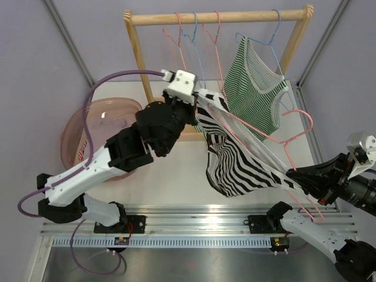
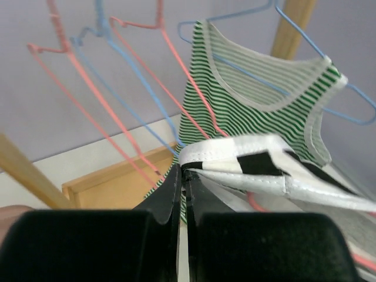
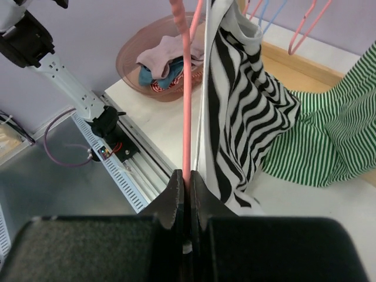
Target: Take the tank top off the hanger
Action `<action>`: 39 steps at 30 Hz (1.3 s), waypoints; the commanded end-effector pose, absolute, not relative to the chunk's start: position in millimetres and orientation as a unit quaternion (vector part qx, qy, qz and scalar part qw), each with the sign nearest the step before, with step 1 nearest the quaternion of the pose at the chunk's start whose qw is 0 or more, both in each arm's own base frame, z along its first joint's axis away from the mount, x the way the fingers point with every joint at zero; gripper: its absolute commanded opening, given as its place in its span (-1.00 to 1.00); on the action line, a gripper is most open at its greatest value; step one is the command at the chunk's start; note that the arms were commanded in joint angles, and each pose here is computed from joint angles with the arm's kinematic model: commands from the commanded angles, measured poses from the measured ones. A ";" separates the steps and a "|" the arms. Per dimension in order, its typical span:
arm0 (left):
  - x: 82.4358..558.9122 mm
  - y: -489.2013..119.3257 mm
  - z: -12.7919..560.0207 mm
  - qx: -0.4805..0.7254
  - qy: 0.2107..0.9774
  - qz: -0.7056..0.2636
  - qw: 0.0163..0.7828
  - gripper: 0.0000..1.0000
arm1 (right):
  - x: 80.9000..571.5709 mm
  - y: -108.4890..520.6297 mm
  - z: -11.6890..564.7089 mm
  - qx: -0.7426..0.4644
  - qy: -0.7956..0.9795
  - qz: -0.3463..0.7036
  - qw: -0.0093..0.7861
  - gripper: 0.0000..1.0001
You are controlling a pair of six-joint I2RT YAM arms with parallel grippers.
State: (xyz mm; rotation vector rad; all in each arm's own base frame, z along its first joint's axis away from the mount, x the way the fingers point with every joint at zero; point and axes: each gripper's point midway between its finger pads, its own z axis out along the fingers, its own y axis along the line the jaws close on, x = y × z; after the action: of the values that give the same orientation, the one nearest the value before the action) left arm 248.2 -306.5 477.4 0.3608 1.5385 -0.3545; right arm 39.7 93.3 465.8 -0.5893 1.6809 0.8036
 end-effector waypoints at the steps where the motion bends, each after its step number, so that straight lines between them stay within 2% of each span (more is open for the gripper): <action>1: 247.6 -216.5 535.8 -0.022 0.659 -0.159 0.735 -1.00 | 17.3 86.3 483.0 -0.281 0.672 0.362 0.582 -1.00; 6: 245.4 -191.0 534.3 -0.045 0.667 -0.152 0.728 -1.00 | 8.2 105.2 493.0 -0.324 0.642 0.401 0.567 -1.00; 12: 229.7 -191.7 492.5 0.007 0.699 -0.176 0.693 -1.00 | 30.7 151.5 496.6 -0.348 0.583 0.465 0.568 -1.00; 16: 214.4 -196.9 446.4 0.059 0.727 -0.196 0.655 -1.00 | 60.8 163.1 521.8 -0.312 0.517 0.469 0.645 -1.00; 19: 192.6 -206.3 431.6 0.115 0.723 -0.254 0.633 -1.00 | 83.9 172.7 528.2 -0.284 0.486 0.473 0.677 -1.00; 23: 164.9 -218.1 399.1 0.166 0.713 -0.324 0.599 -1.00 | 99.9 189.4 532.8 -0.269 0.454 0.502 0.685 -1.00; 25: 159.8 -208.8 397.8 0.149 0.712 -0.338 0.597 -1.00 | 104.7 195.9 537.0 -0.269 0.437 0.512 0.689 -1.00; 31: 170.1 -171.4 386.7 0.085 0.730 -0.289 0.613 -1.00 | 118.2 203.2 532.7 -0.265 0.452 0.507 0.685 -1.00; 35: 166.6 -186.3 368.9 0.116 0.740 -0.293 0.594 -1.00 | 130.6 201.4 534.2 -0.225 0.453 0.513 0.694 -1.00; 38: 155.2 -215.2 342.5 0.172 0.736 -0.329 0.566 -1.00 | 132.2 194.5 545.1 -0.183 0.403 0.538 0.718 -1.00; 39: 145.1 -232.5 345.8 0.196 0.718 -0.370 0.556 -1.00 | 132.1 190.0 549.8 -0.168 0.366 0.546 0.735 -1.00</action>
State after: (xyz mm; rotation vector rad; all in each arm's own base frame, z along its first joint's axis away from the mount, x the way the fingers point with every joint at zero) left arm 162.2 -196.3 354.1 0.3351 1.7266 -0.7027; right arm 138.2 207.1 511.7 -0.5015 1.0415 1.1530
